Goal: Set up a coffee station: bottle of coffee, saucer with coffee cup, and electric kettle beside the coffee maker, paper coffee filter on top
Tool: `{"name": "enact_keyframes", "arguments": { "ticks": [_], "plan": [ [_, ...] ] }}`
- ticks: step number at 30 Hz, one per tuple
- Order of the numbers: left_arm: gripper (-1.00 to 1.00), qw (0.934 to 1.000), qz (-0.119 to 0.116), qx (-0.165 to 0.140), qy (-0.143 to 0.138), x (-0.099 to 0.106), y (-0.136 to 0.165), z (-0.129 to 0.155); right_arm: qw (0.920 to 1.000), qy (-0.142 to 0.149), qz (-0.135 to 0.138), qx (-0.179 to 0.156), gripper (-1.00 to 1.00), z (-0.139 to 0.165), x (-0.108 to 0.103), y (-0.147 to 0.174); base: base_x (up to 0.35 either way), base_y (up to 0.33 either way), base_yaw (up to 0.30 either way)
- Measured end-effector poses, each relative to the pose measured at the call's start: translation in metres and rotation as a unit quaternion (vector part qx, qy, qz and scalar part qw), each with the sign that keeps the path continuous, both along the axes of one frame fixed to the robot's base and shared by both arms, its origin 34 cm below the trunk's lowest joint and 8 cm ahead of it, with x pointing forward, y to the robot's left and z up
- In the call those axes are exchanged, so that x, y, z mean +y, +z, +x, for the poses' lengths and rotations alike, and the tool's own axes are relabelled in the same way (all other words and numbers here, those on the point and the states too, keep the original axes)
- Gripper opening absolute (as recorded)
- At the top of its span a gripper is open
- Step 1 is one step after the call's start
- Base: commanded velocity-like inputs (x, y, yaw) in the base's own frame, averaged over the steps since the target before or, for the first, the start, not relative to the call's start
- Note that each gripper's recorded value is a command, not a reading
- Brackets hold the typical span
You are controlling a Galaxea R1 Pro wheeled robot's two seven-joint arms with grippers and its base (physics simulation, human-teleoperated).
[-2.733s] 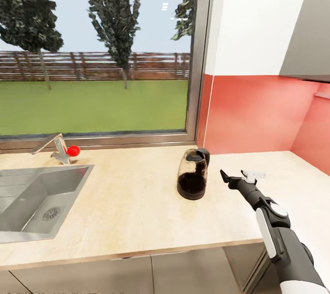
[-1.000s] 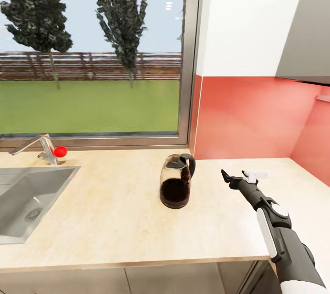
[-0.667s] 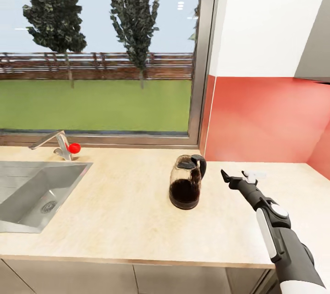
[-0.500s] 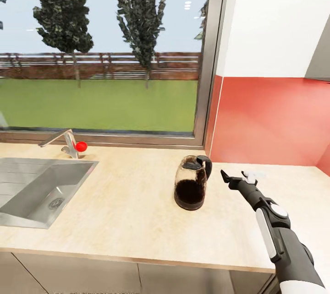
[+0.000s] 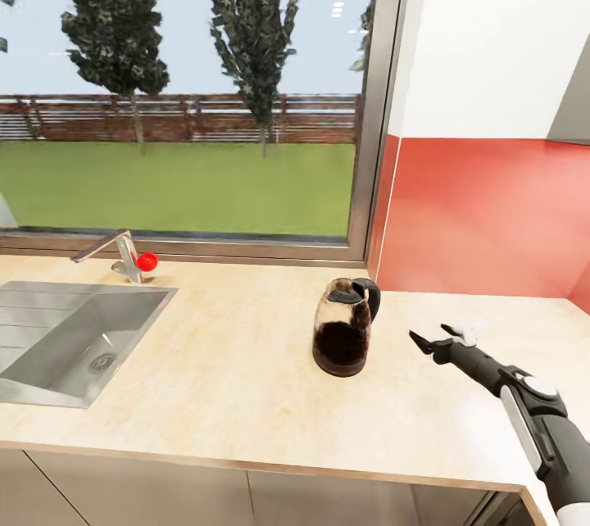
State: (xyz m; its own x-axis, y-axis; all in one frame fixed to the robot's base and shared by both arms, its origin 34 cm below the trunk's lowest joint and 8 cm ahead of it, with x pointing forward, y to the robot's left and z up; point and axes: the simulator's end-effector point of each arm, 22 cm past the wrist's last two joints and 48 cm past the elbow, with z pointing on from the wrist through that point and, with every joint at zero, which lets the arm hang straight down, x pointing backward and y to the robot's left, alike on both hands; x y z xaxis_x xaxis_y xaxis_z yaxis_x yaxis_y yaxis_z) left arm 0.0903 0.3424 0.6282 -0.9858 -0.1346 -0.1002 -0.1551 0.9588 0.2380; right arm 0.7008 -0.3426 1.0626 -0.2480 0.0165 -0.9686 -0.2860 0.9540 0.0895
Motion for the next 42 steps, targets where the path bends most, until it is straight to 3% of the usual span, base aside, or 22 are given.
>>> {"name": "enact_keyframes", "arguments": {
  "ticks": [3, 6, 16, 34, 42],
  "plan": [
    [1.0, 1.0, 0.0, 0.0, 0.0, 0.0, 0.0, -0.001, 0.9988, 0.047, 0.0, -0.009, 1.0, -0.006, 0.018, 0.011, 0.0, 0.0, 0.0],
    [1.0, 1.0, 0.0, 0.0, 0.0, 0.0, 0.0, -0.001, 0.9981, 0.055, -0.017, -0.02, 1.0, -0.006, 0.02, 0.021, 0.0, 0.0, 0.0],
    [1.0, 1.0, 0.0, 0.006, 0.001, 0.001, 0.0, -0.005, 0.9966, 0.055, -0.049, -0.037, 1.0, -0.007, 0.007, 0.04, 0.044, 0.0, 0.0],
    [1.0, 0.9998, -0.001, 0.021, 0.0, 0.003, 0.001, -0.02, 0.9964, 0.055, -0.052, -0.038, 1.0, -0.007, 0.007, 0.041, 0.1, 0.0, 0.0],
    [1.0, 0.999, -0.004, 0.043, 0.002, 0.002, 0.002, -0.041, 0.9964, 0.055, -0.052, -0.037, 1.0, -0.006, 0.008, 0.04, 0.02, 0.0, 0.0]
  ]
}}
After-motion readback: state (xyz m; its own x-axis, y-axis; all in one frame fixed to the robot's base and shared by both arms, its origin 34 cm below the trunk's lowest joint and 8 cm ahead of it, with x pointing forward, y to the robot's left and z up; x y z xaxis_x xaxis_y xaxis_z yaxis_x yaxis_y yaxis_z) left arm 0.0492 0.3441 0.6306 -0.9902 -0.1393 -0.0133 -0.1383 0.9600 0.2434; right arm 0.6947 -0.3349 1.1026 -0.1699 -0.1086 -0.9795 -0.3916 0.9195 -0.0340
